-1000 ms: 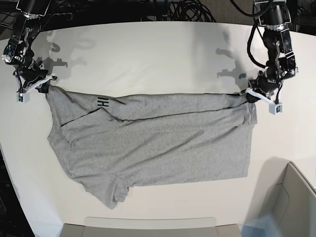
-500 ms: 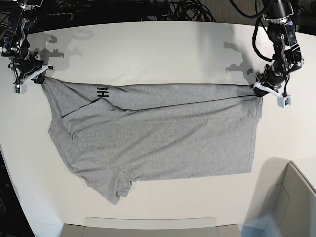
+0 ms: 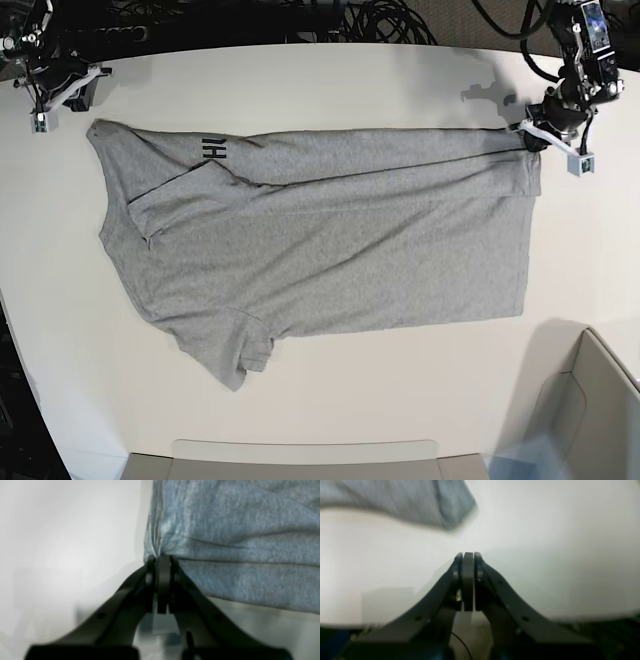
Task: Fold the T-shirt properly
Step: 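Drag the folded shirt toward the arms with both grippers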
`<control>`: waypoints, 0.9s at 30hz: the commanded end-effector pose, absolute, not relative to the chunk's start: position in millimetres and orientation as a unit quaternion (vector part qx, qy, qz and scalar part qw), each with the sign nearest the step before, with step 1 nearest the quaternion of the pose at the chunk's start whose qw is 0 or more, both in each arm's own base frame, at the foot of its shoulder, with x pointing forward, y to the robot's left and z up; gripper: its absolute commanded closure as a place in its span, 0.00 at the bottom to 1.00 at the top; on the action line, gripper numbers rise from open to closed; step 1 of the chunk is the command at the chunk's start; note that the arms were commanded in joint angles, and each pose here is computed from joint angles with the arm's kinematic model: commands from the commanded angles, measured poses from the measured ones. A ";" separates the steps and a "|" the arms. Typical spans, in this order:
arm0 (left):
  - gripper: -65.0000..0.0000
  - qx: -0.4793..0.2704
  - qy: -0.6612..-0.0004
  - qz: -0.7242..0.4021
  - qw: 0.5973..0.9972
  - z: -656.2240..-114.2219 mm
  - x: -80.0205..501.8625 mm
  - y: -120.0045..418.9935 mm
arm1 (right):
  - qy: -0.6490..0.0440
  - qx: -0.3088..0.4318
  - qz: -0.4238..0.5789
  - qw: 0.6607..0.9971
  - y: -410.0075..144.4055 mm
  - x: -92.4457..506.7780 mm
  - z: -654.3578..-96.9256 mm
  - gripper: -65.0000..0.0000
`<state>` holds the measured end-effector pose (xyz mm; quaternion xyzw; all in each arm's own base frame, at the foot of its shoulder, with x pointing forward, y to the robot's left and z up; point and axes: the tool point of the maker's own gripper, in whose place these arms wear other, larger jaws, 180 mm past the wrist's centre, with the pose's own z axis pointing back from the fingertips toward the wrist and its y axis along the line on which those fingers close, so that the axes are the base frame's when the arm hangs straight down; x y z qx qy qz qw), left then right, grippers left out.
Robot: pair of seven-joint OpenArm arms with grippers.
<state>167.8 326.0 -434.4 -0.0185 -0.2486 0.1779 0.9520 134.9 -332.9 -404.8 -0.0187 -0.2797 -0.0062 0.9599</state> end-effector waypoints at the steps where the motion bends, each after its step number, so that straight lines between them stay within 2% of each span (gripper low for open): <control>1: 1.00 0.014 -0.216 0.179 0.960 -435.7 145.3 341.3 | -0.287 -0.023 0.012 0.957 -336.4 134.5 -395.2 1.00; 5: 1.00 0.036 -0.207 0.192 0.959 -429.6 120.9 357.9 | -0.265 -0.022 0.013 0.964 -335.6 115.7 -401.0 1.00; 9: 1.00 0.041 -0.211 0.198 0.956 -426.8 120.8 363.1 | -0.267 -0.020 0.014 0.963 -334.3 116.6 -401.3 1.00; 17: 1.00 0.034 -0.236 0.199 0.951 -420.5 144.2 362.4 | -0.334 -0.009 0.016 0.943 -317.0 164.2 -381.8 1.00; 22: 1.00 0.034 -0.238 0.199 0.950 -420.1 145.5 362.4 | -0.351 0.022 0.042 0.935 -287.8 189.3 -382.1 0.69; 24: 1.00 0.034 -0.238 0.199 0.950 -420.1 145.5 362.4 | -0.351 0.033 0.055 0.934 -276.7 194.6 -384.1 0.62; 27: 1.00 0.034 -0.238 0.199 0.950 -420.1 145.5 362.4 | -0.346 0.050 0.067 0.934 -263.6 200.7 -391.0 0.61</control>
